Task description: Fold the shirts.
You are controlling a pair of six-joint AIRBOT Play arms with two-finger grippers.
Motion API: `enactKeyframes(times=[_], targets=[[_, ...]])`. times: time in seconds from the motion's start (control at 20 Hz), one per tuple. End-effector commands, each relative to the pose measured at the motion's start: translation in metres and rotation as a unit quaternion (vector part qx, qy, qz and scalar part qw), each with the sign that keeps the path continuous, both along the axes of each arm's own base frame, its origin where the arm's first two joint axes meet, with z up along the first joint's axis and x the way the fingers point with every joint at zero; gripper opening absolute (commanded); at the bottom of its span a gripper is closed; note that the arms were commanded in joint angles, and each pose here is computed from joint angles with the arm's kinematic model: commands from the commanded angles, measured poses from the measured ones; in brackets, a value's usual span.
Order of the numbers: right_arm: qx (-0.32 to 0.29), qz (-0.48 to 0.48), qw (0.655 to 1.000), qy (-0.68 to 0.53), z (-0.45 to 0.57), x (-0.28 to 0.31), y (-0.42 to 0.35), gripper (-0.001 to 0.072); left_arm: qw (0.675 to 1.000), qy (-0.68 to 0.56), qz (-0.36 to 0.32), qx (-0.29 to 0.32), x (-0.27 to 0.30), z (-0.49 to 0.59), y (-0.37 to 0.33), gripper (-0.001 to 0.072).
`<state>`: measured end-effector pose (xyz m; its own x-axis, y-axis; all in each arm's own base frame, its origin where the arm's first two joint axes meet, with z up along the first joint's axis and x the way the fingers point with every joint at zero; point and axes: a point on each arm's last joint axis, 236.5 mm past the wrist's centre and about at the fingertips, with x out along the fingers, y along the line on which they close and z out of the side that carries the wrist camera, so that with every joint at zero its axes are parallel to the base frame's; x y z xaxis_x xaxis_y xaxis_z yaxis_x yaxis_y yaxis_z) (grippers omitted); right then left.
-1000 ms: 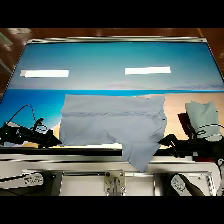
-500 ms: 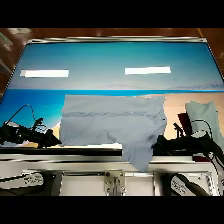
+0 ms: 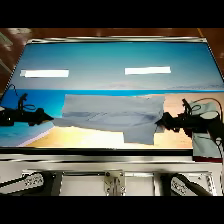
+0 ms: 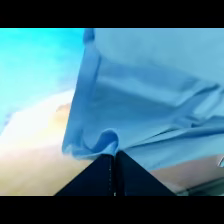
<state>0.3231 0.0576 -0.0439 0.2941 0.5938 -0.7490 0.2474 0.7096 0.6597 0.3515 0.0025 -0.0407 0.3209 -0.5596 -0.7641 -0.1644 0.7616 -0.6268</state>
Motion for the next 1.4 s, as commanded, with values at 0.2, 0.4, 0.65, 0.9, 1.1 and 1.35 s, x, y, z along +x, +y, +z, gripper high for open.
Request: enactKeyframes(times=[0.2,0.4,0.65,0.9,1.1,1.35], targets=[[-0.020,-0.030,0.997,-0.064,0.029,0.124,-0.012,0.0064,0.999,-0.039,0.000,-0.002,0.117,0.021,-0.030,0.0040],[-0.032,-0.045,0.996,-0.067,0.014,0.155,-0.025,0.0064,0.999,-0.030,0.001,-0.013,0.161,0.006,-0.046,0.0040],[-0.048,-0.090,0.992,-0.072,-0.004,0.173,-0.050,0.0064,1.000,-0.016,0.008,-0.020,0.180,-0.013,-0.049,0.0041],[-0.040,-0.077,0.996,-0.038,-0.030,0.166,-0.042,0.0076,0.999,0.033,-0.016,-0.039,0.161,-0.034,-0.062,0.0135],[-0.043,-0.043,0.997,-0.052,-0.010,0.157,-0.051,0.0584,0.996,0.062,-0.040,-0.049,0.143,-0.028,-0.056,0.0387],[-0.114,0.031,0.991,0.061,-0.023,0.079,-0.103,0.0677,0.991,0.125,-0.022,-0.051,0.111,-0.011,-0.013,0.0385]])
